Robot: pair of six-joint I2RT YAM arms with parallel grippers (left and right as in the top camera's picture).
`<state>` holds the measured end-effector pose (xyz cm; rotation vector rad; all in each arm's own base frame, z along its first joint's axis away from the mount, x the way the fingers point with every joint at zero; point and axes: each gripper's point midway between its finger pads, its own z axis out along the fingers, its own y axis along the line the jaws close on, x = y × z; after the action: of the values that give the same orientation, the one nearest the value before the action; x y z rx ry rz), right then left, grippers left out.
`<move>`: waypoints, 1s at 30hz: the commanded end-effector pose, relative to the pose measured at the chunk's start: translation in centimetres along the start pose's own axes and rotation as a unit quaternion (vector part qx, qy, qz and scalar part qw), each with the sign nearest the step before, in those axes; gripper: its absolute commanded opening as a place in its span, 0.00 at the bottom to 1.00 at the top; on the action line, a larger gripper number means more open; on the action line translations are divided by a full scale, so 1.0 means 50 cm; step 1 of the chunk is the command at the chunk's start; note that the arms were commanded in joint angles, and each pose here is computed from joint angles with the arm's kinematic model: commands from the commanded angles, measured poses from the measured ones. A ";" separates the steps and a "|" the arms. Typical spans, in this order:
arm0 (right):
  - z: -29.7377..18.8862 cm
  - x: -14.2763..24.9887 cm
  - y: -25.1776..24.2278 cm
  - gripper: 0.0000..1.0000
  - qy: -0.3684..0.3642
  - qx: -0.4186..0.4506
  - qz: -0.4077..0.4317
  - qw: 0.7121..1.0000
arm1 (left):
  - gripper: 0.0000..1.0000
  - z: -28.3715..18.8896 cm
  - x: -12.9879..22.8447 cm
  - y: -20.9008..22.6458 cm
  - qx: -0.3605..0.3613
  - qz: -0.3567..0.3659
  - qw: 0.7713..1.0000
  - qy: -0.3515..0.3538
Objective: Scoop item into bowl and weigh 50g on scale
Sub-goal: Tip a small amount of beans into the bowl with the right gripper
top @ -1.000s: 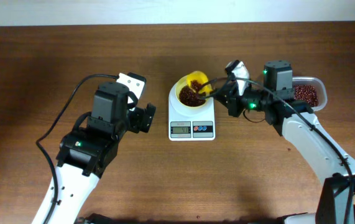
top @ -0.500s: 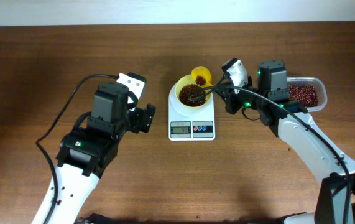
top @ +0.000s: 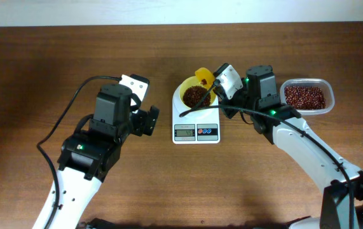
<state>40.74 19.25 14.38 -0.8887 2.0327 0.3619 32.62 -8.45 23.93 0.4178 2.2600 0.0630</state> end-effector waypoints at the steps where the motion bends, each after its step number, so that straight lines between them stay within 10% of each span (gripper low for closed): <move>1: 0.000 -0.010 0.015 0.04 -0.008 -0.015 -0.007 1.000 | 0.99 -0.005 -0.008 0.006 -0.005 0.001 1.000 -0.006; 26: -0.023 -0.042 0.023 0.04 -0.007 0.034 -0.048 0.998 | 0.99 -0.005 -0.008 0.006 -0.005 0.001 1.000 -0.006; 30: -0.139 -0.072 -0.138 0.04 -0.007 0.245 -0.034 0.969 | 0.99 -0.005 -0.008 0.006 -0.005 0.001 1.000 -0.006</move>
<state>41.38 18.09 19.45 -0.8284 1.9221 0.1012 32.63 -8.46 23.90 0.4180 2.2607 0.0632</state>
